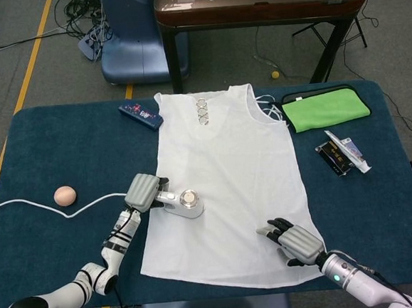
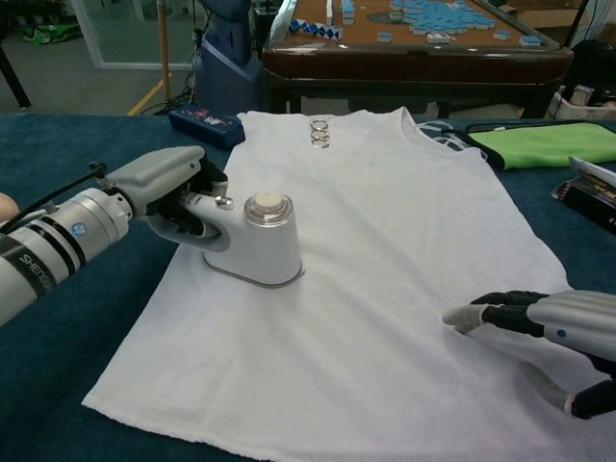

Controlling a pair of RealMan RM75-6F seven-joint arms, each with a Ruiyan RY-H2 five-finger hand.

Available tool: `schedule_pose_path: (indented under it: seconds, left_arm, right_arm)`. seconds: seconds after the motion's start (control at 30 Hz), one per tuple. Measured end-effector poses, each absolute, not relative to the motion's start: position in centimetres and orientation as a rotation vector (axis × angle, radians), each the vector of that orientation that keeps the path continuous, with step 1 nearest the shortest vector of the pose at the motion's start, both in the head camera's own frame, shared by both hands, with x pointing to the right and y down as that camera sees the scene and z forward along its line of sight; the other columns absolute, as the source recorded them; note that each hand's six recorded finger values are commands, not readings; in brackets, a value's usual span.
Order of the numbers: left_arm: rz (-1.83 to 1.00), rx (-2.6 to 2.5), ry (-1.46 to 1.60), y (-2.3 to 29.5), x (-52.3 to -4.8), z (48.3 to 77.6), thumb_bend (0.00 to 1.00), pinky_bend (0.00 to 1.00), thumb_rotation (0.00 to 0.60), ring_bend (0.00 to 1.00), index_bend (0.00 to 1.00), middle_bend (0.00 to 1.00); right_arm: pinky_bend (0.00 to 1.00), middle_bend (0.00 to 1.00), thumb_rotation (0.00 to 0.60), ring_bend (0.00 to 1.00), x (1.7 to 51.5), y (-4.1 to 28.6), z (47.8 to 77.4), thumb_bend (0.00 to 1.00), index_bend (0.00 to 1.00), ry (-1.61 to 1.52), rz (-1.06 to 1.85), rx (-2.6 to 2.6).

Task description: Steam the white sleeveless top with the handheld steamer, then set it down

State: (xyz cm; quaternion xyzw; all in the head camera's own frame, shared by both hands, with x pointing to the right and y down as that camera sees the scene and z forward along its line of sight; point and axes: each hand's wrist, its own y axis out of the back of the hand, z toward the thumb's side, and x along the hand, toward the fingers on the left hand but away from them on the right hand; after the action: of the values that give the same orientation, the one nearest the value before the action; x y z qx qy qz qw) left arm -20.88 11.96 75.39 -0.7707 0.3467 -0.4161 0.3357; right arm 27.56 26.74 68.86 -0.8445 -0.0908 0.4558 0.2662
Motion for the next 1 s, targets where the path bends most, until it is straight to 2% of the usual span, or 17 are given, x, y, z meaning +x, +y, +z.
schedule_pose_path:
  seconds: [0.33, 0.63, 0.8, 1.0]
  left_arm:
    - [-1.14, -1.935, 0.916, 11.4, -25.4, 75.3, 0.18, 0.68, 0.6, 0.68, 0.87, 0.78]
    - [-1.123, -1.882, 0.929, 10.7, -27.4, 74.1, 0.18, 0.68, 0.6, 0.68, 0.87, 0.78]
    - [-1.098, -1.899, 0.967, 10.3, -27.1, 73.2, 0.18, 0.68, 0.6, 0.68, 0.87, 0.78]
    - [-1.046, -1.953, 1.013, 9.8, -24.6, 72.2, 0.18, 0.68, 0.6, 0.68, 0.87, 0.78]
  right_arm:
    - [0.0, 0.15, 0.6, 0.02, 27.4, 26.8, 68.8, 0.71, 0.04, -0.236, 1.232, -2.276]
    - [0.0, 0.15, 0.6, 0.02, 27.2, 26.6, 68.6, 0.71, 0.04, -0.242, 1.222, -2.272]
    - [0.0, 0.15, 0.6, 0.02, 27.3, 26.6, 68.7, 0.71, 0.04, -0.244, 1.224, -2.275]
    - [0.0, 0.15, 0.6, 0.02, 27.5, 26.5, 68.7, 0.71, 0.04, -0.249, 1.223, -2.278]
